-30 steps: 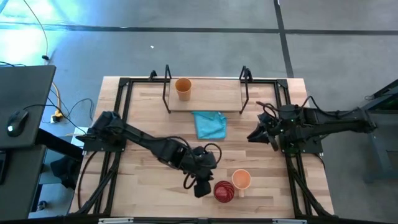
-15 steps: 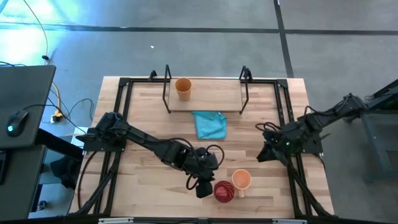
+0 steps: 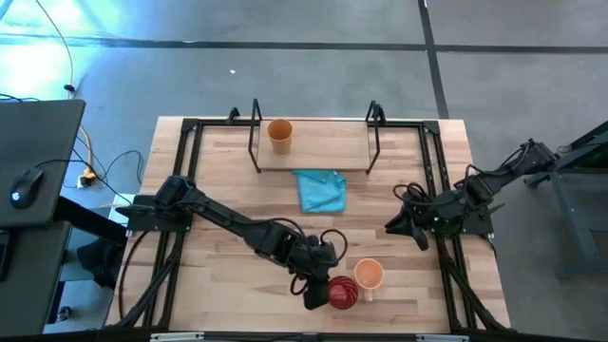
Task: Stack small to large cups/mugs on shelf
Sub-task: Put the orange cup on the shelf
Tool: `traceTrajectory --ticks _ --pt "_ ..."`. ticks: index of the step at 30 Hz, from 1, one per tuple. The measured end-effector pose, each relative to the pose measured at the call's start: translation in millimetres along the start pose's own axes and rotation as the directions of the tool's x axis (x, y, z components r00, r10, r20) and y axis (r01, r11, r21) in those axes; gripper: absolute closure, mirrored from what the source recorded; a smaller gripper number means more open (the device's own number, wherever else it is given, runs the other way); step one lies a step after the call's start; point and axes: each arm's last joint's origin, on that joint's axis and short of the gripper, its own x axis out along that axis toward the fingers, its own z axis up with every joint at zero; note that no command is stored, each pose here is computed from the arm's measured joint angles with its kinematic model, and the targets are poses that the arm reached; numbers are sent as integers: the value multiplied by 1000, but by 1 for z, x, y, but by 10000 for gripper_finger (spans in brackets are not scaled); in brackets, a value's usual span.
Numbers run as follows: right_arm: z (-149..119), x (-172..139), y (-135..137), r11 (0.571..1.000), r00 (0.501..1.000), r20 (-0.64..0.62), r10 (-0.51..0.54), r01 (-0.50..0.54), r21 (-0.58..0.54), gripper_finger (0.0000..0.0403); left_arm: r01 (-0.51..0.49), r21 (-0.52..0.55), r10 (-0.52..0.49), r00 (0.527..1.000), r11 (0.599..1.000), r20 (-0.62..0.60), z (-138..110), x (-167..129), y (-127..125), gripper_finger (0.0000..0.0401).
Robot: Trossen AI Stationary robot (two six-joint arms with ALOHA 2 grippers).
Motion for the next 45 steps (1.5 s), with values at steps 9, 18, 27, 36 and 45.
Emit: traceTrajectory --ticks 9,18,27,36,45 --pt "0 1 -1 989 1000 2 -19 19 -146 332 -25 -117 30 999 993 43 2 2 1 327" --pt "0 1 0 981 1000 8 -13 14 -195 332 -17 -162 27 998 987 55 1 18 2 327" --pt "1 1 1 981 1000 16 -2 5 -196 332 -59 -175 66 997 983 36 -4 34 8 327" --pt "1 1 1 981 1000 15 9 -6 -196 332 -60 -181 70 997 982 46 -5 44 9 327" --pt "1 1 1 979 1000 15 9 -6 -203 332 -79 -186 82 997 979 4 -11 55 14 327"
